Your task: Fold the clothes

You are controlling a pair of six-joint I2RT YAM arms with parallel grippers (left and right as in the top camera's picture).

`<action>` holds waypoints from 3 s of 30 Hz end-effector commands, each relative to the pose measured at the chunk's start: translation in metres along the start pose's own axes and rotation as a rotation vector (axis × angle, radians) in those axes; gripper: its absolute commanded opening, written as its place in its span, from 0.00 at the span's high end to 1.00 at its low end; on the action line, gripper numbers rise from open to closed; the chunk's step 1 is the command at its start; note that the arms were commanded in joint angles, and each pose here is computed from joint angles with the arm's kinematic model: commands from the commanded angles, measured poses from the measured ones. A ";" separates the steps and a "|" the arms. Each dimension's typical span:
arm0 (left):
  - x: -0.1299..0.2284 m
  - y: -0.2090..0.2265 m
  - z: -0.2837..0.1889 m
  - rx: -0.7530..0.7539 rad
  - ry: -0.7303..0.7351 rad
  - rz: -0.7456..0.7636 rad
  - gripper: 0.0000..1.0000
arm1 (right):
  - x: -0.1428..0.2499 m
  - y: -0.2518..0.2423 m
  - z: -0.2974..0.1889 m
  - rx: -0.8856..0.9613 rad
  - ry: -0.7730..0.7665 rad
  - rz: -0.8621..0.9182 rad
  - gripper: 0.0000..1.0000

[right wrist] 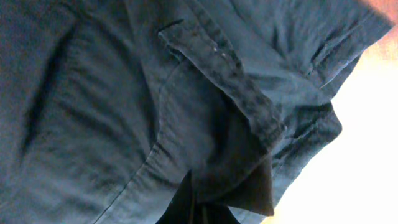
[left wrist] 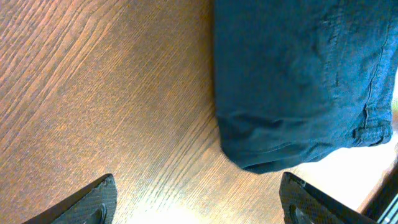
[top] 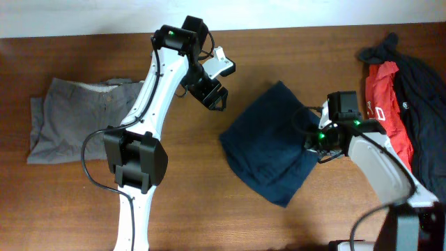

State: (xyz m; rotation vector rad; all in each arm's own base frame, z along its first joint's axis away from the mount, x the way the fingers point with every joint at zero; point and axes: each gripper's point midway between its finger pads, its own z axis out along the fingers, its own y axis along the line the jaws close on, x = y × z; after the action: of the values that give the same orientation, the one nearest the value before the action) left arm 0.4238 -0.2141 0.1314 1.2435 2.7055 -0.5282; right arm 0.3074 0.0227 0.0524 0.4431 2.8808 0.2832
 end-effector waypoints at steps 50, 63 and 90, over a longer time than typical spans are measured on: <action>0.083 -0.064 0.140 0.163 0.327 0.041 0.99 | 0.002 0.014 0.060 -0.160 0.171 -0.043 0.96; 0.098 -0.052 0.133 0.129 0.381 -0.037 0.99 | 0.000 0.004 0.058 -0.099 0.156 -0.035 0.96; -0.031 -0.076 0.099 0.357 -0.008 0.045 0.01 | -0.019 0.034 -0.074 -0.189 -0.176 -0.078 0.58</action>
State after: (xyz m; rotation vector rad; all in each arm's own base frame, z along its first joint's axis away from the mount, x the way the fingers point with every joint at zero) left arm 0.3974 -0.3004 0.0952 1.3259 2.6386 -0.8849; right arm 0.3175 0.0409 0.1137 0.2964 2.7298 0.5049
